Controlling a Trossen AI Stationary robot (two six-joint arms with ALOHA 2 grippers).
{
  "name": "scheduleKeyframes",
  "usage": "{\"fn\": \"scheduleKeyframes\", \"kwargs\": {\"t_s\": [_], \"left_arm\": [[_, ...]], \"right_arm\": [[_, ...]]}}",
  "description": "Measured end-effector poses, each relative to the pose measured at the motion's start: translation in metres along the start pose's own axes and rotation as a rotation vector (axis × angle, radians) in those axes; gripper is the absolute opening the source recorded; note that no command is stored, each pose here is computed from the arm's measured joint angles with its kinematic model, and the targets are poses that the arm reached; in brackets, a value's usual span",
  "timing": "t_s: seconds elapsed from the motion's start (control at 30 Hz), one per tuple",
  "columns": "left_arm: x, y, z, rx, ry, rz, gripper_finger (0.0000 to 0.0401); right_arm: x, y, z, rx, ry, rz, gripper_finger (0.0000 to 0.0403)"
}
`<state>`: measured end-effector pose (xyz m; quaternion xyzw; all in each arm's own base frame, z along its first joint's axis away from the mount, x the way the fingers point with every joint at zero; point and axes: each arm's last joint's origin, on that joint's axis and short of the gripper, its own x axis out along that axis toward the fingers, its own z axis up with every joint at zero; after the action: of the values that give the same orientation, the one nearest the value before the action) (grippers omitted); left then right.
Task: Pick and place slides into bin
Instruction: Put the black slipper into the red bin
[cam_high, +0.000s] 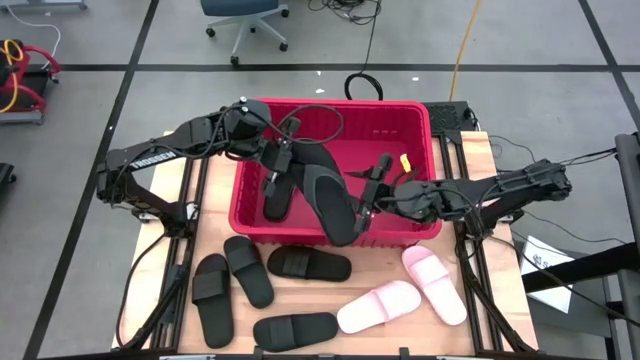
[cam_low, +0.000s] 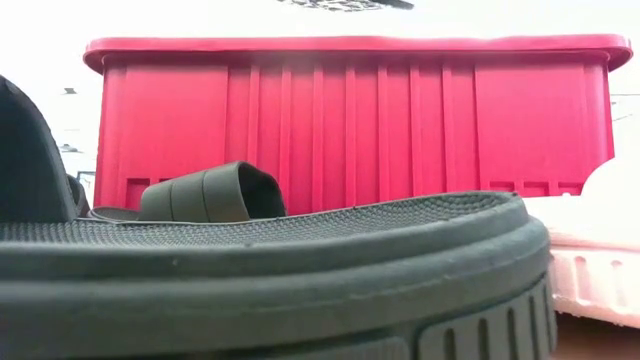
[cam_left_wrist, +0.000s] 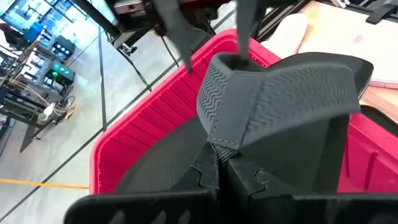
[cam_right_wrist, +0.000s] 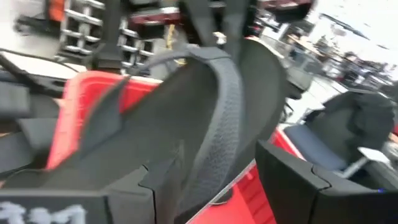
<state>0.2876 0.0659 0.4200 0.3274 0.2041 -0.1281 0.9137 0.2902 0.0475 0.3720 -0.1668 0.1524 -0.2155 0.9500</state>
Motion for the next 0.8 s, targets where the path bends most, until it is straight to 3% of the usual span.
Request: {"fn": "scheduleKeyframes", "kwargs": {"t_s": [0.27, 0.5, 0.8], "left_arm": [[0.0, -0.001, 0.001, -0.005, -0.004, -0.004, 0.0], [0.0, 0.001, 0.002, -0.002, -0.013, 0.008, 0.0], [0.0, 0.007, 0.004, -0.115, 0.008, 0.118, 0.0014]], "right_arm": [[0.01, 0.0, -0.003, -0.013, 0.016, -0.025, 0.0145], [0.017, 0.001, -0.005, -0.022, 0.025, -0.037, 0.0015], [0.021, -0.006, -0.005, -0.04, 0.021, -0.067, 0.0003]]}}
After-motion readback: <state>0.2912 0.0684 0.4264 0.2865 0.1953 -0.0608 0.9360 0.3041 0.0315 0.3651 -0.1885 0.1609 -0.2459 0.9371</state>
